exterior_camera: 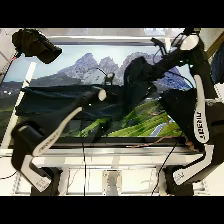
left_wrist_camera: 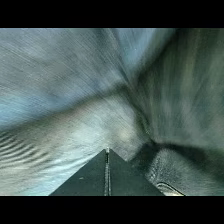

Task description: Fold the clothes and pants, and hang the long-sleeved shirts on hangers.

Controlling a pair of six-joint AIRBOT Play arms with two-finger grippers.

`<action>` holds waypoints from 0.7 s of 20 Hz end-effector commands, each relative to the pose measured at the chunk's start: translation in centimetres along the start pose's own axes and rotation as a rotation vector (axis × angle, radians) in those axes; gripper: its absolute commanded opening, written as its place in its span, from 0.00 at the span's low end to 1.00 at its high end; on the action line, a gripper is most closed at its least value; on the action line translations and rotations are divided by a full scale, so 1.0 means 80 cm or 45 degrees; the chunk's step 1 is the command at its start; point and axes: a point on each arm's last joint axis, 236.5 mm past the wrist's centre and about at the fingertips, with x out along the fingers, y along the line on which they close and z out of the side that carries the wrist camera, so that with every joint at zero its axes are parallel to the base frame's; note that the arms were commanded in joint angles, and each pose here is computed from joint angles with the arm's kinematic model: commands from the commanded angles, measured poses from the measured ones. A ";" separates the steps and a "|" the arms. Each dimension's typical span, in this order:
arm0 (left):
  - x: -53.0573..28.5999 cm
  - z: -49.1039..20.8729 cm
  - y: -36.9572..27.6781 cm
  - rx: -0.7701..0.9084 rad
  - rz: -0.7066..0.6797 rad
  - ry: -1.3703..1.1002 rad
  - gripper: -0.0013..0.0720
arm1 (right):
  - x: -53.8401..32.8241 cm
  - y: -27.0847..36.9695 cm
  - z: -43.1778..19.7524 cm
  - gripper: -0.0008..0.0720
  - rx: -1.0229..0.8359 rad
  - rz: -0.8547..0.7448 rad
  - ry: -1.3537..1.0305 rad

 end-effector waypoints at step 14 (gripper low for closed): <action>-0.552 0.129 0.205 -0.117 0.534 -0.813 0.04 | 0.277 0.293 0.049 0.72 -0.076 0.293 -0.381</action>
